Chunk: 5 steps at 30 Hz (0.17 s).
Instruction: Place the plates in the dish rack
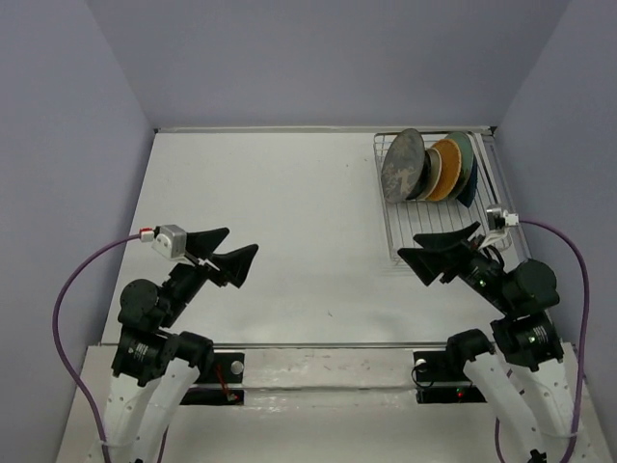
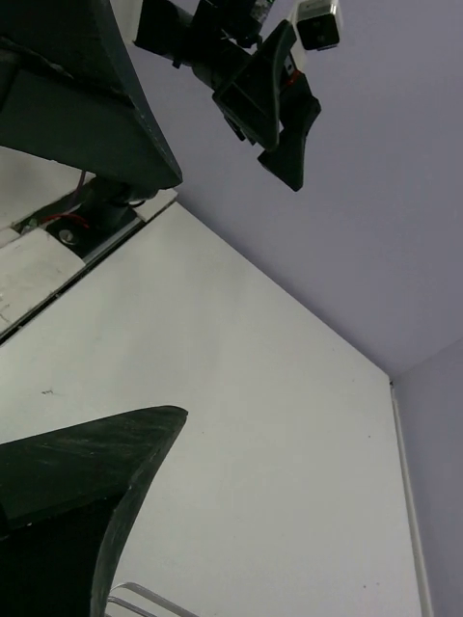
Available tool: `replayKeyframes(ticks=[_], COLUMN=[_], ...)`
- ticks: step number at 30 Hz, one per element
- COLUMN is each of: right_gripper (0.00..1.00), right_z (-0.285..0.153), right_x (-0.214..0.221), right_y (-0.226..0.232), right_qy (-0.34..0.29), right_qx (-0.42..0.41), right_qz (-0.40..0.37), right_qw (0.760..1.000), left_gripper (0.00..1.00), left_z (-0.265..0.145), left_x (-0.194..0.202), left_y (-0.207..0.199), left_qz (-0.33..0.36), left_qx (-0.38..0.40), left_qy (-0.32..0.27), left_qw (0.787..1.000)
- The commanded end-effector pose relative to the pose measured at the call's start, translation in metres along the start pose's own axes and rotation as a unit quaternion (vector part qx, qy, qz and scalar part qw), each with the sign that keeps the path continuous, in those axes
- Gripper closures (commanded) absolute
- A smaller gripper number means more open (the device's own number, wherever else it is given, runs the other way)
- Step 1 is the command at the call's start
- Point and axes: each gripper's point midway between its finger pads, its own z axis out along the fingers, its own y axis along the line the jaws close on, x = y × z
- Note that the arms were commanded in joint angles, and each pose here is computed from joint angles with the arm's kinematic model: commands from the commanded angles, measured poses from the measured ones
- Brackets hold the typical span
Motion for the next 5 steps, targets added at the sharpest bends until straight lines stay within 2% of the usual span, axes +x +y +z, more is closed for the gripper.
replayKeyframes(ticks=[1,5], right_gripper=[0.0,0.0], right_z=[0.005,0.009], right_x=[0.008,-0.003], right_y=[-0.005,0.003], right_qy=[0.014,0.007], right_qx=[0.001,-0.012], right_qz=[0.025,0.021], right_qw=[1.0,1.0], left_gripper=[0.01,0.01], left_z=[-0.003,-0.003], left_x=[-0.013,-0.013], left_y=[-0.004,-0.002], left_qz=[0.024,0.024], left_qx=[0.008,0.002], left_qy=[-0.026,-0.025], left_qw=[0.999,0.999])
